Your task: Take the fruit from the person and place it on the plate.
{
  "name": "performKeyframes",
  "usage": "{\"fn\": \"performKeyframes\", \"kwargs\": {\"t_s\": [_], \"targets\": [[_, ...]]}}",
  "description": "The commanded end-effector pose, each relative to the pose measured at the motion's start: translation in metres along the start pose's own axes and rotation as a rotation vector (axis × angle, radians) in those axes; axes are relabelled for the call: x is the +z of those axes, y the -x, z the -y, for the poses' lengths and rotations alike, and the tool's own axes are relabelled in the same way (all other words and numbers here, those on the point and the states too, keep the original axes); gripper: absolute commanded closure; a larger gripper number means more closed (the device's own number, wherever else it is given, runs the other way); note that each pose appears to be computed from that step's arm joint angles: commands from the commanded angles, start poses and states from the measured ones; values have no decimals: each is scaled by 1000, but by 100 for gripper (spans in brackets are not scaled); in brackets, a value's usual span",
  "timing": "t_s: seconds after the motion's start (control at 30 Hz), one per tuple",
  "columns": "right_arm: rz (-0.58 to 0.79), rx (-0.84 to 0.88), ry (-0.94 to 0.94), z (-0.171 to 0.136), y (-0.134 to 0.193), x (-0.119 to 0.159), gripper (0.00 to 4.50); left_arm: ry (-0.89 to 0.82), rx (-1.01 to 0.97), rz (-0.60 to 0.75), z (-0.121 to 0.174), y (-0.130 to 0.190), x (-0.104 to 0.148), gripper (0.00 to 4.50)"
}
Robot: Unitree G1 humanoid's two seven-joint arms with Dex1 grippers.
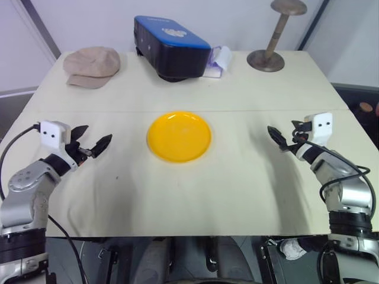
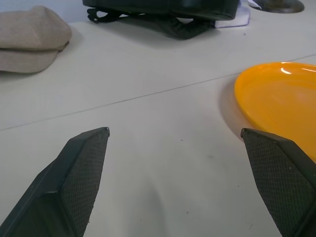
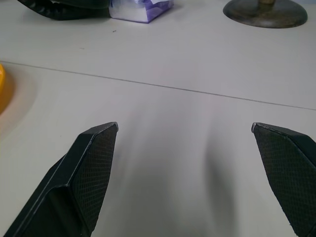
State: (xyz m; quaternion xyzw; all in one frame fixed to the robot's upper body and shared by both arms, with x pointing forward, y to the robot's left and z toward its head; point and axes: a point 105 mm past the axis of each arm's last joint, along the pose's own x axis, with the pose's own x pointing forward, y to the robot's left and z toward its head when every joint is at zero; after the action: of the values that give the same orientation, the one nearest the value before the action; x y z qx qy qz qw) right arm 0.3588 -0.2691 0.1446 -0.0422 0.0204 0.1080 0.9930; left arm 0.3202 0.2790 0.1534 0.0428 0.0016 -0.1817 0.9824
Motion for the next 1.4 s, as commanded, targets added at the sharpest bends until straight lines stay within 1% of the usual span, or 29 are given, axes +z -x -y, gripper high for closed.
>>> {"fn": "performKeyframes", "kwargs": {"t_s": [0.03,0.17,0.87,1.4], "targets": [[60,-6,22,1,0,17,7,-21,-9,51,-1,2,17,0],[58,-1,19,0,-1,16,7,-6,-25,63,4,1,19,0],[52,-35,35,13,1,13,7,-38,-2,40,-4,8,18,0],[50,-46,39,14,2,11,7,-47,-5,34,-3,6,17,0]]}}
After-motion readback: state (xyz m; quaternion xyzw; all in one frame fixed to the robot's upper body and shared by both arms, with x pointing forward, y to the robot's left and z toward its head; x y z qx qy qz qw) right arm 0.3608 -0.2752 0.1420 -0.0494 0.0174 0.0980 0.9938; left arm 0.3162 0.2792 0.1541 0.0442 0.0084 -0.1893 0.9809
